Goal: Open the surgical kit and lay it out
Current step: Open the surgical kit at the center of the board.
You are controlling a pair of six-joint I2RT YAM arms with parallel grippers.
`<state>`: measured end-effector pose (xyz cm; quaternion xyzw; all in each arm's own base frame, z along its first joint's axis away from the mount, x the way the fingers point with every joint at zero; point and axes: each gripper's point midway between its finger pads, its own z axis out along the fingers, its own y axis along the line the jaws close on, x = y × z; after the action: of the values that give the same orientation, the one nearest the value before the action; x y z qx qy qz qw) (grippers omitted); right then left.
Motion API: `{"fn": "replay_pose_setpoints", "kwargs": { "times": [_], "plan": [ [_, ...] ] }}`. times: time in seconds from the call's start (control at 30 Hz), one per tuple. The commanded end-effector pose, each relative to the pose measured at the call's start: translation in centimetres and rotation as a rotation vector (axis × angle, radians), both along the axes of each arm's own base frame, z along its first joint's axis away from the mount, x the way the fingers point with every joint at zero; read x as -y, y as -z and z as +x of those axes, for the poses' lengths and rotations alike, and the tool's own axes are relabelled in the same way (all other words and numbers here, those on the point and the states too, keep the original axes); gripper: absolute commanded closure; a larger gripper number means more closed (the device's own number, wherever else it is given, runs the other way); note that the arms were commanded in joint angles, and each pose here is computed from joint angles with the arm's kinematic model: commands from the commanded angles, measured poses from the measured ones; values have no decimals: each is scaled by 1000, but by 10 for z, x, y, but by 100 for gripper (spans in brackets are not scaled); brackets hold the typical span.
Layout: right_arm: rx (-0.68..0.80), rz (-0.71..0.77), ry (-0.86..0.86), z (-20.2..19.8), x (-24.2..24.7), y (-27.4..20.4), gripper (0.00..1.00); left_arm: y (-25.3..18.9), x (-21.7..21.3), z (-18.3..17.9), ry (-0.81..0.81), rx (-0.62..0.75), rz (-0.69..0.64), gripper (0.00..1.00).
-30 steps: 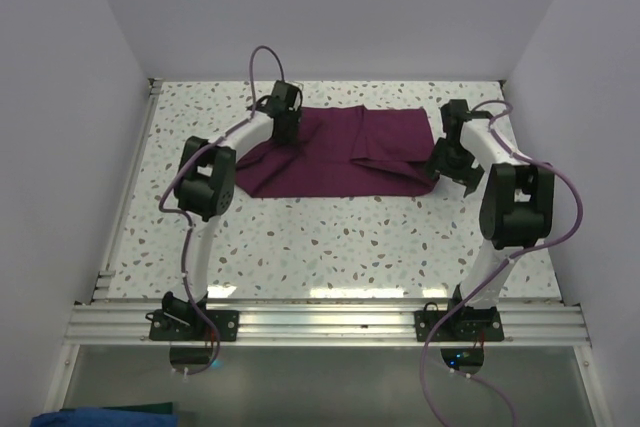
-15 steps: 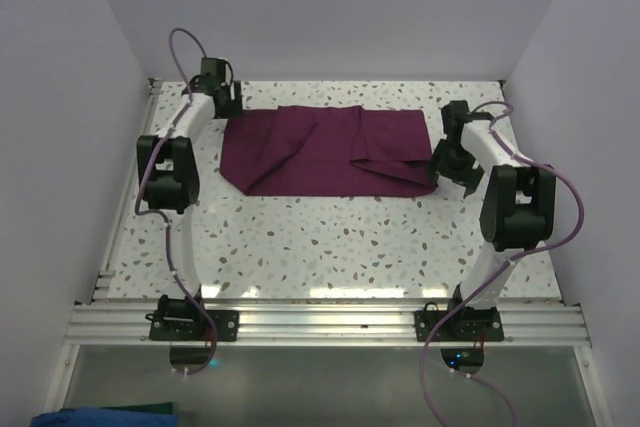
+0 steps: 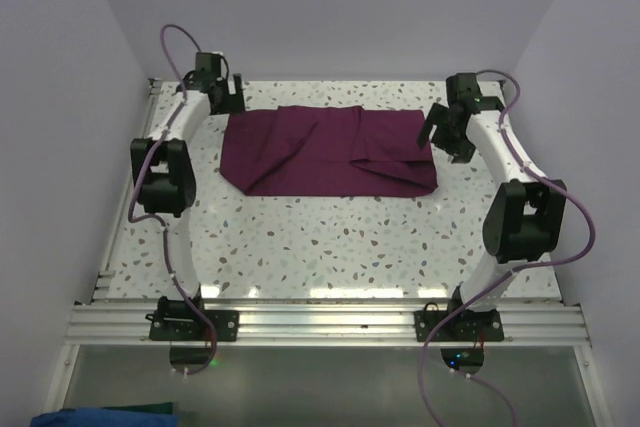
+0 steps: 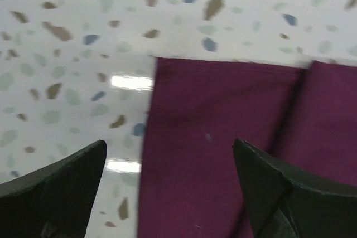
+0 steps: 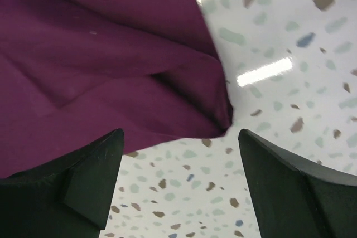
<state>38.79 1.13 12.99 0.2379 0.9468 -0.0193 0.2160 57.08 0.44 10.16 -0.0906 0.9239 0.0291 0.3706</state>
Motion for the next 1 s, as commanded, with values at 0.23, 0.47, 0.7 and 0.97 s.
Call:
{"fn": "replay_pose_setpoints", "kwargs": {
  "times": [0.23,0.47,0.7,0.97],
  "plan": [
    [151,106,-179,36,-52,-44,12,-32,190,12,351,116,-96,1],
    [71,118,-185,-11,-54,-28,12,11,239,7,416,73,-43,1],
    [50,85,-184,-37,-45,-34,12,66,239,13,365,2,4,1],
    [33,80,-153,-53,-41,-33,12,95,237,6,364,-56,14,19]
  ]
}}
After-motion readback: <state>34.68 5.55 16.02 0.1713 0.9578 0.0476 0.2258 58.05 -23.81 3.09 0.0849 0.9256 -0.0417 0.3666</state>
